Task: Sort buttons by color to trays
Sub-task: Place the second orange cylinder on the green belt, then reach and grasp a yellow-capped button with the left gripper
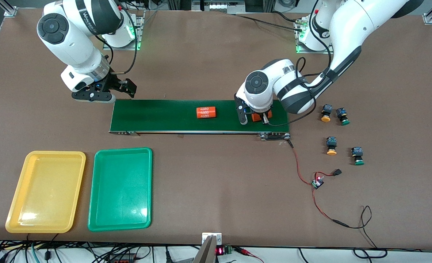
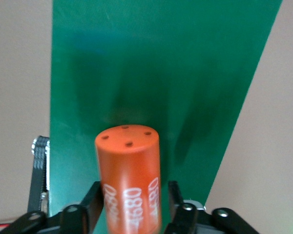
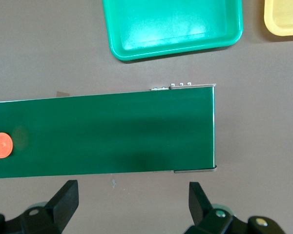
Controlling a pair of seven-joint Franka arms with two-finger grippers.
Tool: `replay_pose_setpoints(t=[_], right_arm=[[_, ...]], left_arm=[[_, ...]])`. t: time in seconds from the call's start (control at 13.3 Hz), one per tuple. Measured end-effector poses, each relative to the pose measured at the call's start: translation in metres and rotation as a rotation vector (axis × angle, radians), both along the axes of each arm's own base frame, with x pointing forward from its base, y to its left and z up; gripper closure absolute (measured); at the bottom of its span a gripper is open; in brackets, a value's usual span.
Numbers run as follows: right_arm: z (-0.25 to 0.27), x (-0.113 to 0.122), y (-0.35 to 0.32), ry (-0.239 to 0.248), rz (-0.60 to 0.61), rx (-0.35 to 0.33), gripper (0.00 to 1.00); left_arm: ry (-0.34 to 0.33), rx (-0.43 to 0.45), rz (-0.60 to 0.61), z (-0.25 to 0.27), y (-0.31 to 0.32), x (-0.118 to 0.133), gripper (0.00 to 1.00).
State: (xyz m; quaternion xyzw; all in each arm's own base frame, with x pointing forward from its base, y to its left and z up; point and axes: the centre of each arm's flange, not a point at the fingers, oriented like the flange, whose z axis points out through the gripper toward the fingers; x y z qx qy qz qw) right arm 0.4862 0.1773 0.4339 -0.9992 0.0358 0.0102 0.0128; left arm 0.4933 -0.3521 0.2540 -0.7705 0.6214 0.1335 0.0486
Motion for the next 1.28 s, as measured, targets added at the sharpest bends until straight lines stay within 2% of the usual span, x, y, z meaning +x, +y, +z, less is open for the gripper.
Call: replay_pose_setpoints(t=[0.23, 0.38, 0.6, 0.75, 0.83, 1.05, 1.13, 1.28], right_arm=[[0.000, 0.000, 0.000, 0.000, 0.000, 0.000, 0.00], [0.000, 0.000, 0.000, -0.001, 0.000, 0.000, 0.00], [0.000, 0.000, 0.000, -0.001, 0.000, 0.001, 0.00], [0.000, 0.000, 0.001, 0.002, -0.014, 0.010, 0.00], [0.000, 0.000, 0.003, 0.008, -0.040, 0.025, 0.00], [0.000, -0.003, 0.012, 0.011, -0.053, 0.045, 0.00], [0.000, -0.005, 0.018, 0.010, -0.043, 0.046, 0.00], [-0.003, -0.009, 0.033, 0.007, -0.019, 0.047, 0.00]], left_arm=[[0.010, 0.125, 0.061, 0.028, 0.019, 0.013, 0.02], [-0.057, 0.215, 0.199, 0.071, 0.031, 0.022, 0.00], [-0.203, 0.261, 0.472, 0.123, 0.042, 0.038, 0.00], [-0.257, 0.238, 0.638, 0.148, 0.050, 0.056, 0.00], [-0.255, 0.208, 0.721, 0.162, 0.061, 0.070, 0.00], [-0.160, 0.105, 0.961, 0.207, 0.128, 0.116, 0.00], [-0.148, 0.086, 1.032, 0.223, 0.162, 0.130, 0.00], [-0.173, 0.061, 1.133, 0.248, 0.216, 0.151, 0.00]])
